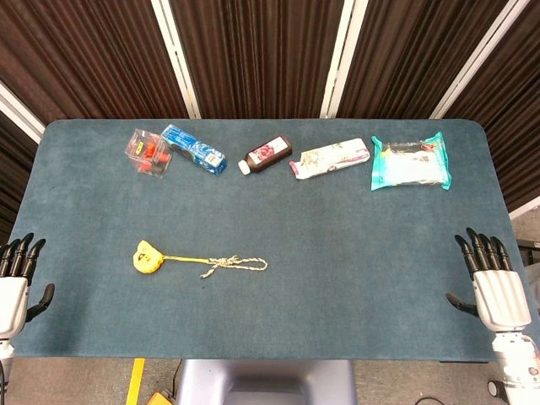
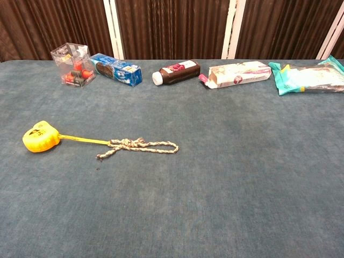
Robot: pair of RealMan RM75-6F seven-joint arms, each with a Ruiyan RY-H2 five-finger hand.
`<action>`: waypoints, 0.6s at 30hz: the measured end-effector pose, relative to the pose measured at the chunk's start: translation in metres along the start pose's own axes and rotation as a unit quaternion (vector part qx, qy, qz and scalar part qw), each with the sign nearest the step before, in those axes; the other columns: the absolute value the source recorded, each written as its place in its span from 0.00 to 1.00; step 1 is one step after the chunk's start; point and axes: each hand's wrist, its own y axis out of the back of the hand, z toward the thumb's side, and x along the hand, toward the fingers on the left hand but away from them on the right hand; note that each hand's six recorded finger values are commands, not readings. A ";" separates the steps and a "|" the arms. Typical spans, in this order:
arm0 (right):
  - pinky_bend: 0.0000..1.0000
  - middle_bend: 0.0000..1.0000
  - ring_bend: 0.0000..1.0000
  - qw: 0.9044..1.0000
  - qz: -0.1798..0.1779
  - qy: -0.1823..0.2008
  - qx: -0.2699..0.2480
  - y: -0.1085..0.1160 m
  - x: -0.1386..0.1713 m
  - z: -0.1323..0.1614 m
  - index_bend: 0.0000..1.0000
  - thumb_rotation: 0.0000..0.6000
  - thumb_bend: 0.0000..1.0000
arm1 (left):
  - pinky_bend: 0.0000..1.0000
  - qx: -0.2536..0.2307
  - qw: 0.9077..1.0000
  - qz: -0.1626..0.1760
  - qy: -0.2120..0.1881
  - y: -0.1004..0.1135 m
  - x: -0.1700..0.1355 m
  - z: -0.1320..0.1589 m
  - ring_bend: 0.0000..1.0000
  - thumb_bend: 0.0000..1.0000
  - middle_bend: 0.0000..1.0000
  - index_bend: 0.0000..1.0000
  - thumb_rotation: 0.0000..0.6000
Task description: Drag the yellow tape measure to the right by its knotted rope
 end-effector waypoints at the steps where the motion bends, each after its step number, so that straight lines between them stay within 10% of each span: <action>1: 0.00 0.06 0.02 1.000 0.000 0.001 0.001 0.000 0.000 0.000 0.17 1.00 0.01 | 0.09 -0.001 1.000 -0.001 0.001 0.000 0.000 -0.001 0.00 0.39 0.00 0.06 1.00; 18: 0.00 0.06 0.02 1.000 0.002 0.013 -0.006 0.000 0.002 0.003 0.19 1.00 0.01 | 0.09 -0.003 1.000 0.021 0.013 0.011 -0.005 -0.006 0.00 0.39 0.00 0.06 1.00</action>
